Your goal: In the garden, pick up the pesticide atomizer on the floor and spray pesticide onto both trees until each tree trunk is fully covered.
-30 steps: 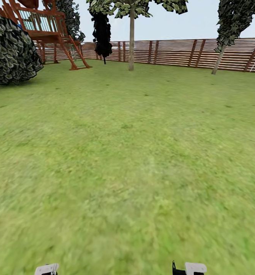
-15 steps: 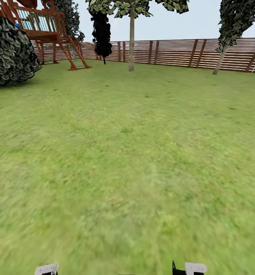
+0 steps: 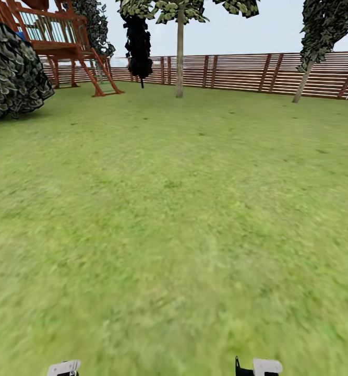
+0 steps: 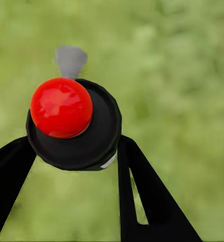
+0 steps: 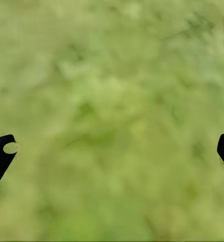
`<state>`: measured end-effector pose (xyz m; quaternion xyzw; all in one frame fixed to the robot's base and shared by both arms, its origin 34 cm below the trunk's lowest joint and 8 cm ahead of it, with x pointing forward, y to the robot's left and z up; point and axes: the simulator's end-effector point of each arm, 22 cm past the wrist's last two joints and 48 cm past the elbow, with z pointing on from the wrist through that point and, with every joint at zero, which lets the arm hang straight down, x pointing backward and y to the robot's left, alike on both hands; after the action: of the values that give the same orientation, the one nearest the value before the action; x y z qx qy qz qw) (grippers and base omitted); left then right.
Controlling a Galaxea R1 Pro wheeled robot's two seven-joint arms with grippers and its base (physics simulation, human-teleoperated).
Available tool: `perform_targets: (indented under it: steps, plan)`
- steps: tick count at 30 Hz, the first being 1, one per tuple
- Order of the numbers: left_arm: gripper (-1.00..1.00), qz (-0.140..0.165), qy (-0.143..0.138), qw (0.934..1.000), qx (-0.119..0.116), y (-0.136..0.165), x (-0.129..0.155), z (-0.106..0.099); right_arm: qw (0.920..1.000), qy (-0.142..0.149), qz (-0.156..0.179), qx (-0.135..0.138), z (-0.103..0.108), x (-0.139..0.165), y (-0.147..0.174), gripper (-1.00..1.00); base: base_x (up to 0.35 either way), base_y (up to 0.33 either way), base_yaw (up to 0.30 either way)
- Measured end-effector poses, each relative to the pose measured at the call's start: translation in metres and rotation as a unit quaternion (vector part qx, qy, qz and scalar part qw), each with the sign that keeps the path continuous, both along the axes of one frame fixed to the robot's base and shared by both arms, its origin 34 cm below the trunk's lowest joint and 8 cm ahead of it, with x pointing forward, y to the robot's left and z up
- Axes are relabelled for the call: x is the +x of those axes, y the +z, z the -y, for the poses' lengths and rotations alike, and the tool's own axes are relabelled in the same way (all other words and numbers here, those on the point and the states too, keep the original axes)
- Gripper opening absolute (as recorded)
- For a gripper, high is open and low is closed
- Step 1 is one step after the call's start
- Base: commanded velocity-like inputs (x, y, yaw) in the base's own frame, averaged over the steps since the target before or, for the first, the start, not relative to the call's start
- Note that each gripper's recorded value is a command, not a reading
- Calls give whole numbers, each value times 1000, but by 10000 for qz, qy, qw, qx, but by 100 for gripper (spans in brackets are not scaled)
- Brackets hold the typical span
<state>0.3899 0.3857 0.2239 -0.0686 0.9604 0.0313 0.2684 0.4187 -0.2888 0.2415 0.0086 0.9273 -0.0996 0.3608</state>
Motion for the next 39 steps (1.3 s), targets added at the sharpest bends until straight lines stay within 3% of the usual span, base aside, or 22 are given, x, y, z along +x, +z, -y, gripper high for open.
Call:
perform_targets:
  steps: [39]
  plan:
    - [-100, 7, -8, 10000, 10, 0, 1, -1, 10000, 0, 1, 1, 0, 0, 0, 100, 339, 0, 0]
